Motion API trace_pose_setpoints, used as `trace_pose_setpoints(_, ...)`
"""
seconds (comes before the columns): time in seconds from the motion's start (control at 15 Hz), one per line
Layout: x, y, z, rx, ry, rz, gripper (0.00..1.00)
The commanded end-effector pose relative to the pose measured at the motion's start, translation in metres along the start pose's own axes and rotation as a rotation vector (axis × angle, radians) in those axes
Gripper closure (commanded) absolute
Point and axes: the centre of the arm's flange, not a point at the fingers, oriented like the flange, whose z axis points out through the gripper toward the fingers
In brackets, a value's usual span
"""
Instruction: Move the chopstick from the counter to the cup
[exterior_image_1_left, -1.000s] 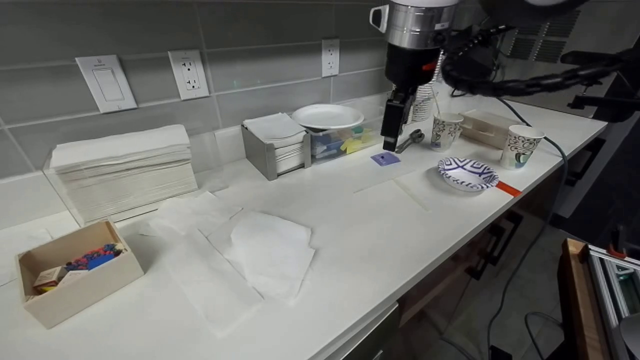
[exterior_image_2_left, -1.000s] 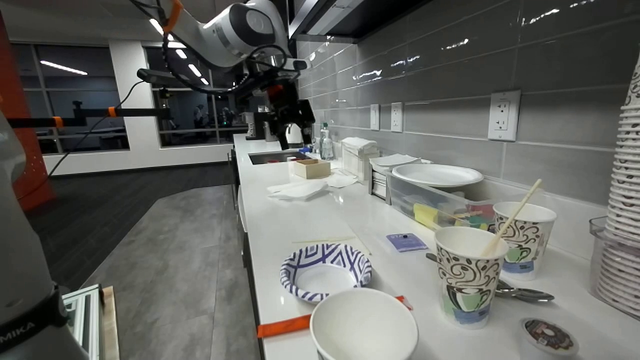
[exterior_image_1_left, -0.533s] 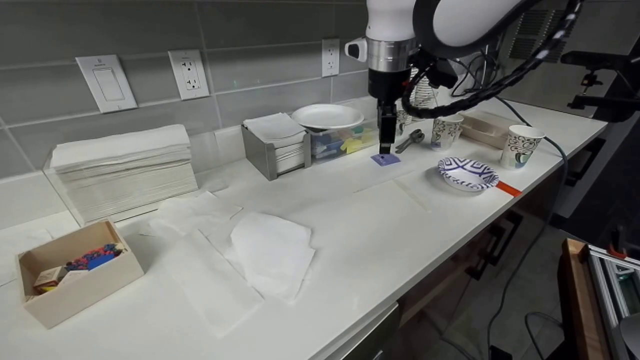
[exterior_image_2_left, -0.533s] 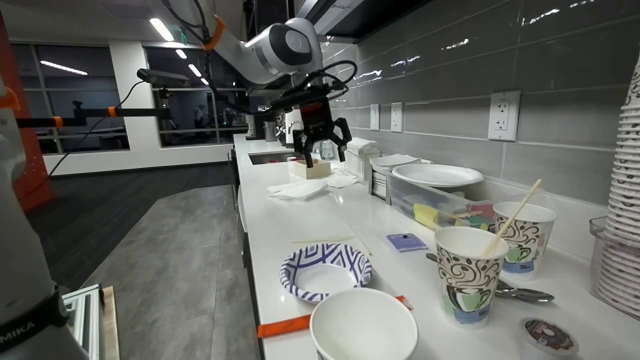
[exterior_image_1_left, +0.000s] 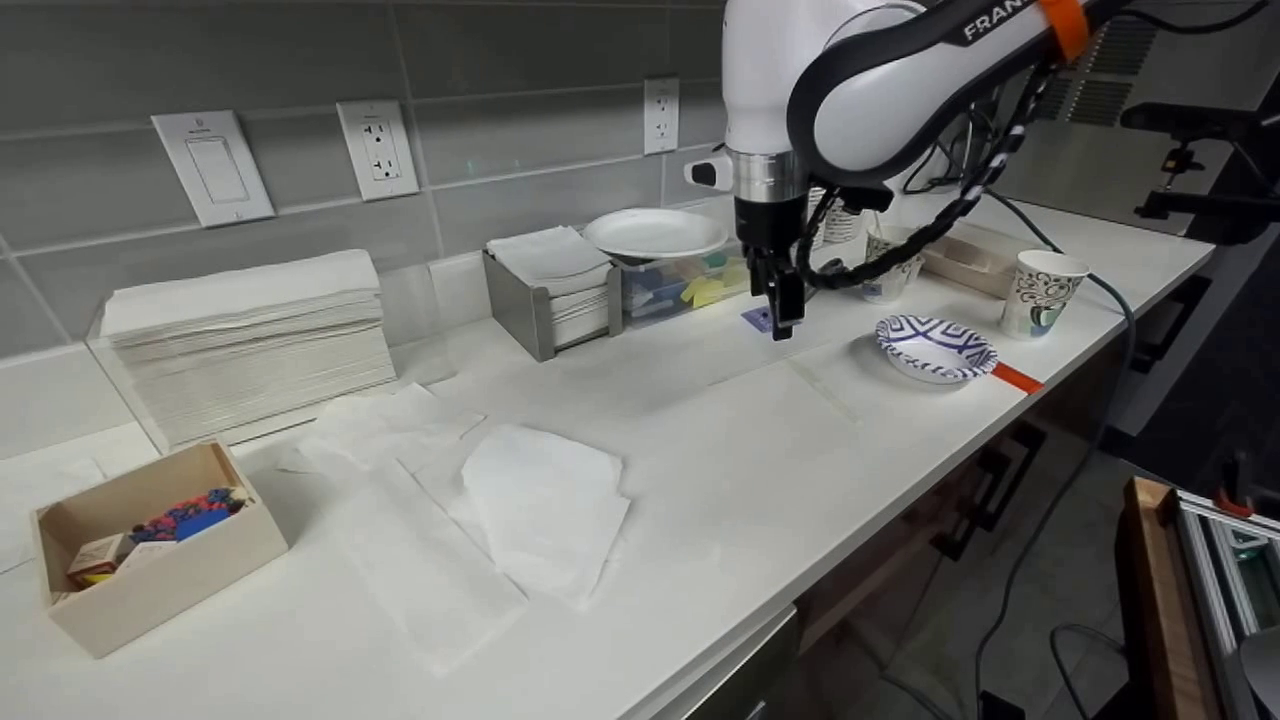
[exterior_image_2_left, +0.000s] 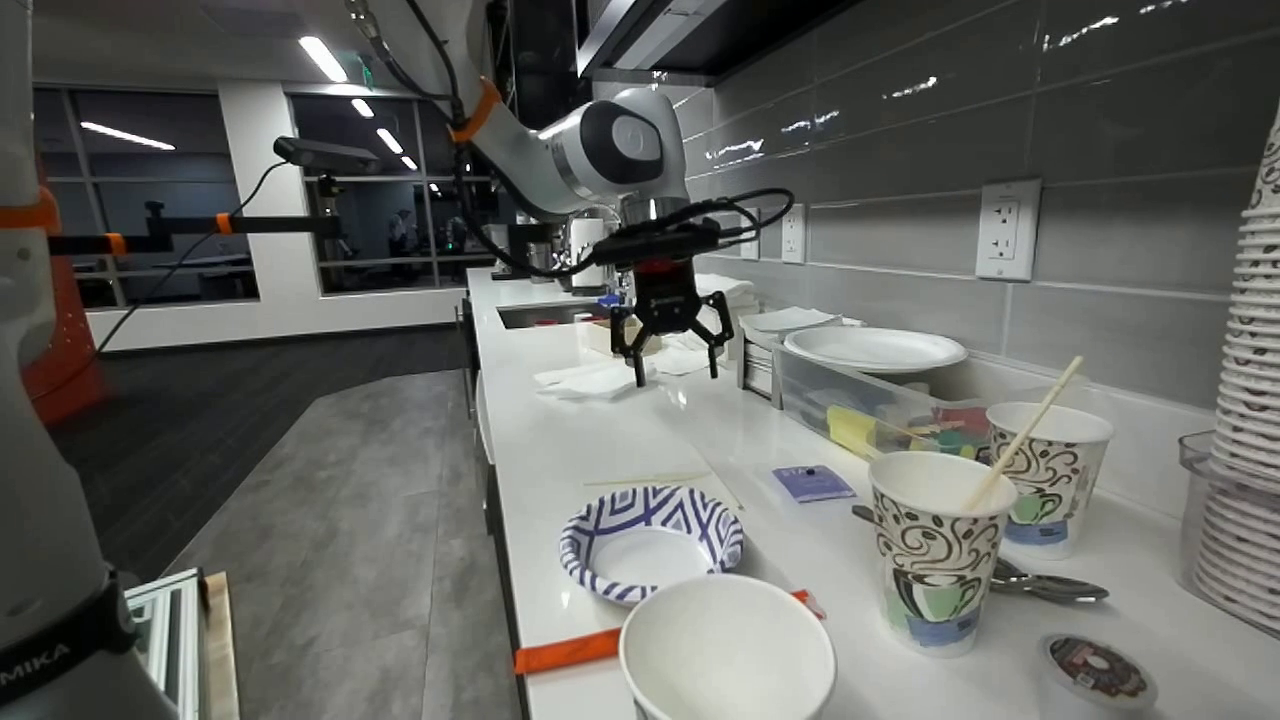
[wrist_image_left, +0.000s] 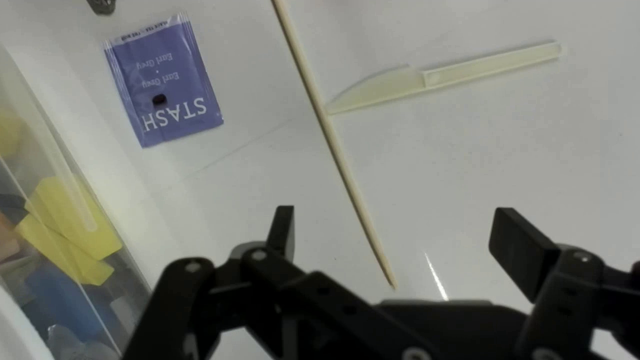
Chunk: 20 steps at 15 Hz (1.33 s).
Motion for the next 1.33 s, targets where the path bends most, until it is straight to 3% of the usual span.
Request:
trace_pose_setpoints(0.0,0.0,0.001,0.005,0.003,-0.002,0.0,0.0)
trace_pose_setpoints(0.6,0.002,0.003,0.006,0.001,0.001,0.0,0.0)
trace_pose_setpoints(0.73,0.004,0.001,0.011,0.029,0.03,-0.002,0.0)
trace_pose_setpoints(1.07,0.005,0.0,0.028,0.199,0.1,-0.143,0.0)
trace_pose_setpoints(1.27,0.006,0.004,0.041,0.224,0.178,-0.229,0.0)
